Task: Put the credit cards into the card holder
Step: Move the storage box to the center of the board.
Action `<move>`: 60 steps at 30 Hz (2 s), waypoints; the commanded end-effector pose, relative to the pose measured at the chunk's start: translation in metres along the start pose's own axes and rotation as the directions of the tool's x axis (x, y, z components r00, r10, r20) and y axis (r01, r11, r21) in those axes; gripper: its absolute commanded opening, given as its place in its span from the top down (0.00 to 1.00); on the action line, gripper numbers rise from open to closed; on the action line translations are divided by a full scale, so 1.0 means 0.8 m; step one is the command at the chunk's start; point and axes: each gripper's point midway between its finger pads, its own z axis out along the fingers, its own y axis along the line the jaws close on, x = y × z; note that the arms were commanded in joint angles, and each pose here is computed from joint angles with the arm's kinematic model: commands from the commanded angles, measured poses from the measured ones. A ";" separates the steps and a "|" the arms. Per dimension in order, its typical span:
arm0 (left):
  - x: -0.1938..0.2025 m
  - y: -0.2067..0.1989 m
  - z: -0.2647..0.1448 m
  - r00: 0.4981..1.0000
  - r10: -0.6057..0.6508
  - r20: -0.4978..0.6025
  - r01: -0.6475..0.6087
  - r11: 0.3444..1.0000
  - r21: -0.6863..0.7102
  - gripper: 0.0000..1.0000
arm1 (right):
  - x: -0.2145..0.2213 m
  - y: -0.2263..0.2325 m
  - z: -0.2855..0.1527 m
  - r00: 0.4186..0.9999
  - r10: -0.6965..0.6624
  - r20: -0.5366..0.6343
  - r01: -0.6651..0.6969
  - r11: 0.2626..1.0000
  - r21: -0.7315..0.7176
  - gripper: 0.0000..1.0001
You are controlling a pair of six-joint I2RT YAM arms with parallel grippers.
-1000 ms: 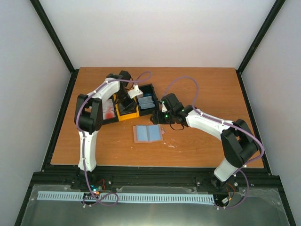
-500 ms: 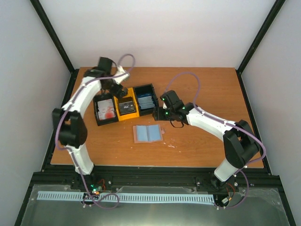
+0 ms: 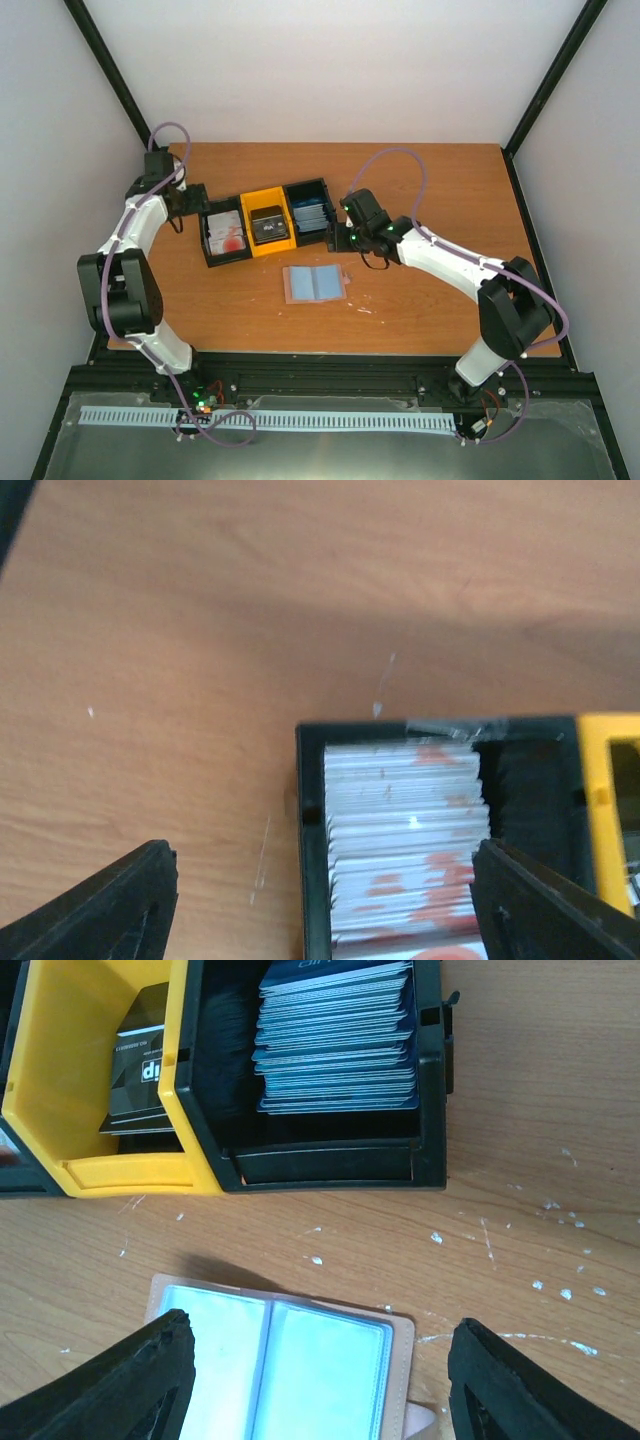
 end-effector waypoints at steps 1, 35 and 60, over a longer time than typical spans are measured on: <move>-0.001 0.011 0.007 0.989 -0.146 0.034 0.147 0.988 -0.039 0.20 | -0.009 0.003 -0.017 0.999 -0.003 0.052 0.003 1.000 -0.001 0.31; 0.039 -0.208 0.084 0.970 0.201 -0.141 -0.077 0.795 0.602 0.61 | -0.024 0.069 -0.026 0.924 -0.371 0.091 0.382 0.897 -0.220 0.33; 0.057 -0.228 0.110 0.975 0.102 -0.200 0.036 0.810 0.585 0.60 | -0.072 -0.022 0.087 0.674 -0.730 -0.111 0.718 0.683 -0.133 0.37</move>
